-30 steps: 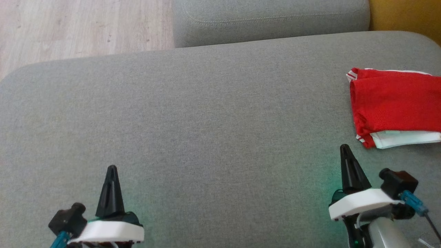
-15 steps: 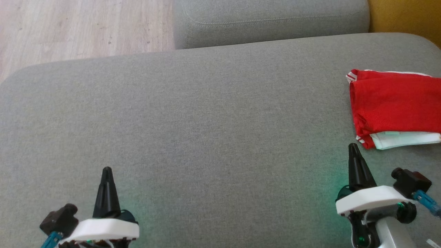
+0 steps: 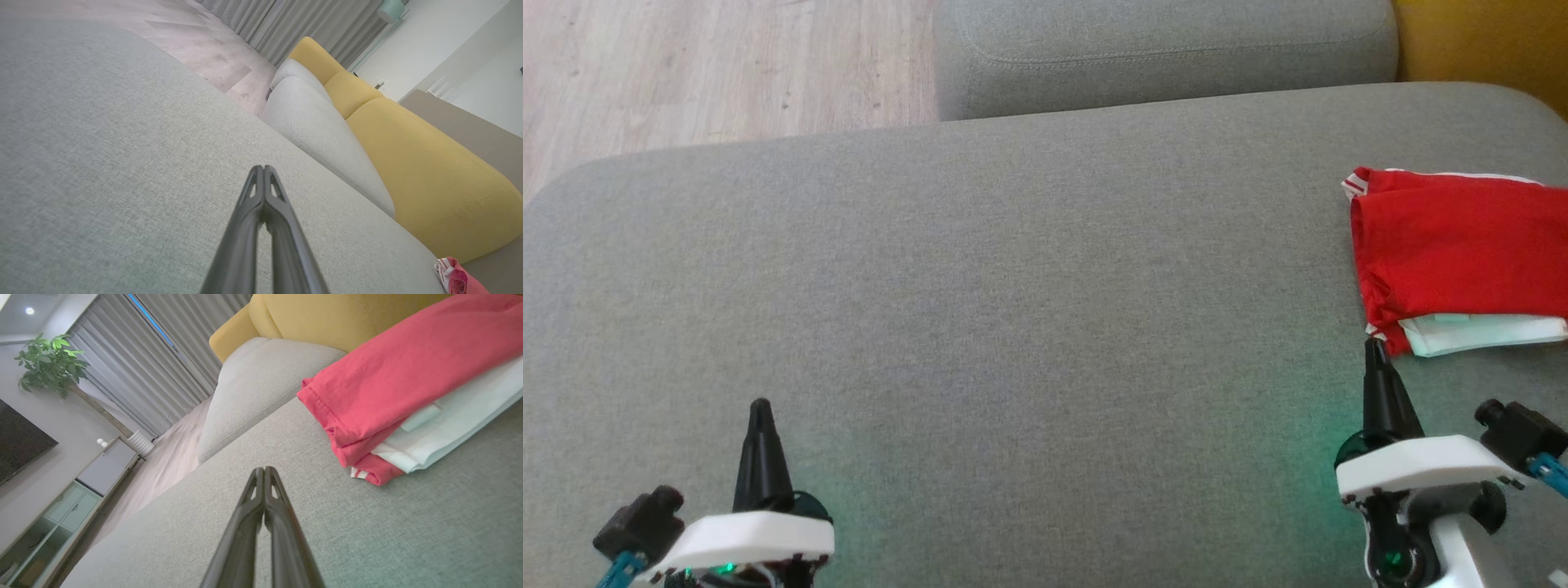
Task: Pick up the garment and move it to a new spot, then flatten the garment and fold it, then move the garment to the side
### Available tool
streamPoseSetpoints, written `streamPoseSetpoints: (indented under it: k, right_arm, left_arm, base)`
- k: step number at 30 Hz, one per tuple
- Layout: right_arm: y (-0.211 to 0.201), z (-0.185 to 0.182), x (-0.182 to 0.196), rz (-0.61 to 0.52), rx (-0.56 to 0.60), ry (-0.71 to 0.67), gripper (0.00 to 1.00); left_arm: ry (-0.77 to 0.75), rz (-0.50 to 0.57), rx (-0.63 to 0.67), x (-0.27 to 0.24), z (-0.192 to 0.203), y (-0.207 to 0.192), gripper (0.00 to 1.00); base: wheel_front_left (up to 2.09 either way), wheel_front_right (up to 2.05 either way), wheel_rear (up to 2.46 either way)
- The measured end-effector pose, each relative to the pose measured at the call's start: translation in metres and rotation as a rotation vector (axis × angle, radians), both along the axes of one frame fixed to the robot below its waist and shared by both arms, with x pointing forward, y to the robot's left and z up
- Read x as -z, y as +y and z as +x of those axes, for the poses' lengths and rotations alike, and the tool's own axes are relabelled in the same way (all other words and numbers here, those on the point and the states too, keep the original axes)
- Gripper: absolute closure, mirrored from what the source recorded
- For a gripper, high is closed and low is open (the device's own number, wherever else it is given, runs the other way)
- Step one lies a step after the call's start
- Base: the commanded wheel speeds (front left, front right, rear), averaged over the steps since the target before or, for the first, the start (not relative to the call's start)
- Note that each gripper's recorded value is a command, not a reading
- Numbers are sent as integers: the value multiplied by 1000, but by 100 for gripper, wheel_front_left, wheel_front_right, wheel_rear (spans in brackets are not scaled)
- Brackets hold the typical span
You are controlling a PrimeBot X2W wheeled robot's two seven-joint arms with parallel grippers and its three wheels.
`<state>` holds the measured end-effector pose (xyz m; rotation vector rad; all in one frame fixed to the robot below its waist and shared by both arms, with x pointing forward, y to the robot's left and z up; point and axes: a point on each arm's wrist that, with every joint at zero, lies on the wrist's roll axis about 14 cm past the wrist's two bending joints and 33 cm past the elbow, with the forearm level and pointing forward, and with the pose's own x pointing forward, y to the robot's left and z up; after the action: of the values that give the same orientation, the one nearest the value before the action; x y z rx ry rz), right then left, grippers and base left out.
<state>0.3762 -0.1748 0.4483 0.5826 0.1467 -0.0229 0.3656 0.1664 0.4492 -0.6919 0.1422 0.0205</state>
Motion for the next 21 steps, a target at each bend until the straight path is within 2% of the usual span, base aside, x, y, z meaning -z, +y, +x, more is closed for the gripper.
streamPoseSetpoints:
  k: [21]
  right_arm:
    - [-9,1,-4,230,63,11,100]
  left_arm:
    - [27,-201,-52,0,0,9,100]
  base:
    - [0,0,0]
